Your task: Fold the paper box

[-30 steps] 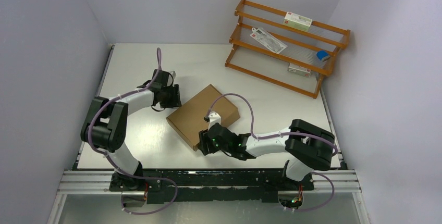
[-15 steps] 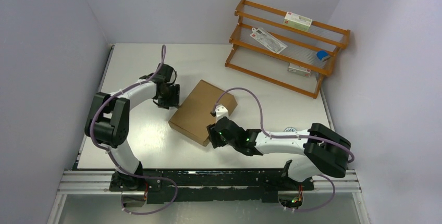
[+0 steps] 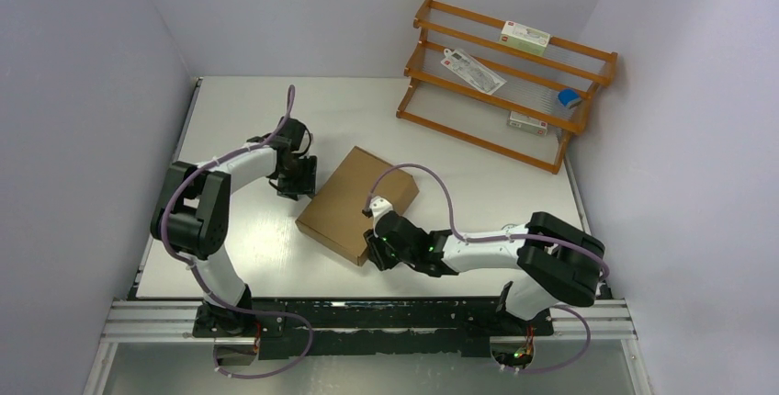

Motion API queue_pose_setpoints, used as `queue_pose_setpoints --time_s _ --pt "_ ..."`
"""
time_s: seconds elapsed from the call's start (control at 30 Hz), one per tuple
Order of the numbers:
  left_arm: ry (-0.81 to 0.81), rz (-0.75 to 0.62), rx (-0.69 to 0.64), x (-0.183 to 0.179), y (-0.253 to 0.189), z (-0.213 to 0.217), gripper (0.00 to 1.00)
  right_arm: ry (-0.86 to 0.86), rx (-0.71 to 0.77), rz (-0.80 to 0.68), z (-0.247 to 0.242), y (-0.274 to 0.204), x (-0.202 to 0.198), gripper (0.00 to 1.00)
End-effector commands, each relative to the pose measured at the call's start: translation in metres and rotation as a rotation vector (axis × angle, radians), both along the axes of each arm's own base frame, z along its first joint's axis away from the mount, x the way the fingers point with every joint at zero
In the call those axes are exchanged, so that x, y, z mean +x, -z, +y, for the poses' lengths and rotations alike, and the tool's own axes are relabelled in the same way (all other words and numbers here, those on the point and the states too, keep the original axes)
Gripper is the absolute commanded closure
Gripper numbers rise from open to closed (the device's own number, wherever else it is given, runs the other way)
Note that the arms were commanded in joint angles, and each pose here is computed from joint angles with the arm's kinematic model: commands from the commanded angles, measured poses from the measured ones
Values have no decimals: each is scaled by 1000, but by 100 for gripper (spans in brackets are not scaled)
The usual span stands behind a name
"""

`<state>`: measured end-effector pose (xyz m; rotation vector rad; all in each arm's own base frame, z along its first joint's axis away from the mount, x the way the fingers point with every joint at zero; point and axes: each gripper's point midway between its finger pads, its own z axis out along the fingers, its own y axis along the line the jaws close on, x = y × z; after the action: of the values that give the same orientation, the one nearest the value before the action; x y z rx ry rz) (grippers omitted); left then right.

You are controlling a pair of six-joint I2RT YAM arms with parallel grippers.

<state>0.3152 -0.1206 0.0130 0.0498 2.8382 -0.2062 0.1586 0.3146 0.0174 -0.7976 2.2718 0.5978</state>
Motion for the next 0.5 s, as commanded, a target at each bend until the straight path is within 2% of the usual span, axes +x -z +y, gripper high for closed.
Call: queue_pose_setpoints --time_s 0.0,0.2,0.47 --pt "30 152 -7 -40 22 -1 45 -55 27 69 6 8 -18 69" --pt "35 167 -28 -50 25 -4 45 23 60 94 6 7 -15 68" --pt "55 191 -123 -74 27 -27 45 237 134 45 20 -5 24 66"
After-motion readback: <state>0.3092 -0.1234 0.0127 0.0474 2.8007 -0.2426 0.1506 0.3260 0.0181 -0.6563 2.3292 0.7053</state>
